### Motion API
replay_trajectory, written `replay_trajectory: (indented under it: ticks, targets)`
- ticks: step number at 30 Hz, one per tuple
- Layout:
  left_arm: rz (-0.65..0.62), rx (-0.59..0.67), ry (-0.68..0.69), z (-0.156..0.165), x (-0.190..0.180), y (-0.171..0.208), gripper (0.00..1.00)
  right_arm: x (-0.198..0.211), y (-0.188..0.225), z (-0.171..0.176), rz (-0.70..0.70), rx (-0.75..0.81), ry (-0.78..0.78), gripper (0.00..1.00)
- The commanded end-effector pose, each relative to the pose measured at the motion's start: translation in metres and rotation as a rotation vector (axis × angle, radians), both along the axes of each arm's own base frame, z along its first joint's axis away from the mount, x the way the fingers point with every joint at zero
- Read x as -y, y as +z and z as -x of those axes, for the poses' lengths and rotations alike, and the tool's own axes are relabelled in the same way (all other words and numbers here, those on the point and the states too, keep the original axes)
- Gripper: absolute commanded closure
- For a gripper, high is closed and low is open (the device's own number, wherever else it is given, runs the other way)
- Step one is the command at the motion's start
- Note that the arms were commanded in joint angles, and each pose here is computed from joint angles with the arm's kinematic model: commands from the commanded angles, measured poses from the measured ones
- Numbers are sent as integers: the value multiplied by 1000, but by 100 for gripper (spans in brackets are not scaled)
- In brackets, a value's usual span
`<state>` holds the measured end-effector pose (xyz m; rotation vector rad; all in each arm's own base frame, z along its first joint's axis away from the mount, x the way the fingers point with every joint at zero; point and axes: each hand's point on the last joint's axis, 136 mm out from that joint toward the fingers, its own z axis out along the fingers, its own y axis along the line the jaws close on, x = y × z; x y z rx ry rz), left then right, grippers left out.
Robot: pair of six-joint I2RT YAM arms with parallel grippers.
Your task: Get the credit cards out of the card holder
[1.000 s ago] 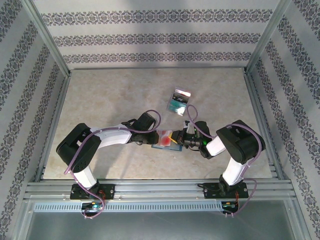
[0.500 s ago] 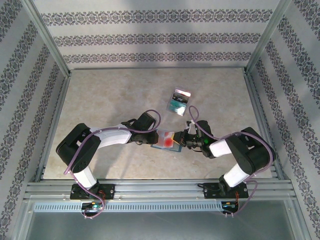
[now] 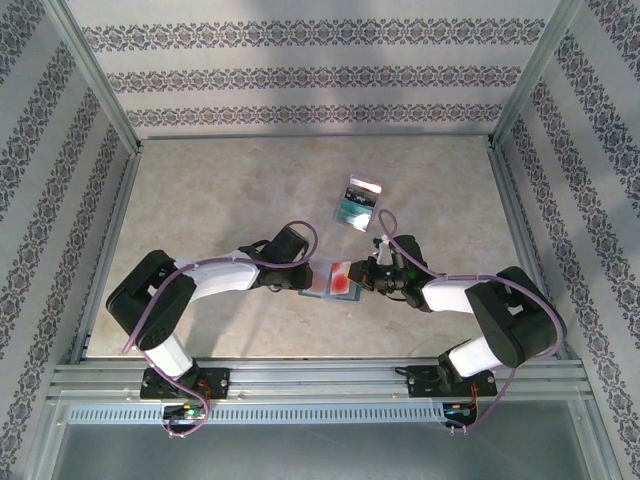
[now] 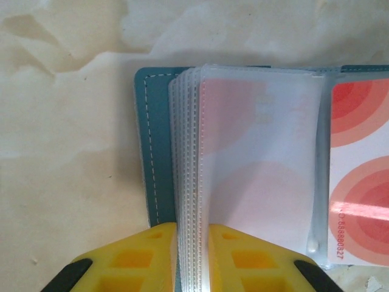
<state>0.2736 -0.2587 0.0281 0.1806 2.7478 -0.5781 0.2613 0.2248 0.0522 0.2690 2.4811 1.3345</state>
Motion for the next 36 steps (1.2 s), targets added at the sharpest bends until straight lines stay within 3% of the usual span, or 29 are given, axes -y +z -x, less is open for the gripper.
replay_trajectory:
  ticks: [1, 7, 12, 21, 36]
  targets:
    - [-38, -7, 40, 4, -16, 3, 76, 3, 10, -8, 32, 47, 0, 100]
    - [-8, 21, 48, 0, -12, 17, 62, 4, 20, -8, 39, 74, 7, 100]
    - [22, 48, 46, -2, -9, 31, 57, 9, 29, -5, 99, 90, 24, 100]
    - [18, 66, 61, -4, -12, 34, 56, 38, 36, 16, 490, 29, 84, 100]
    - [10, 71, 74, -4, -15, 32, 56, 15, 19, 7, 634, -18, 200, 96]
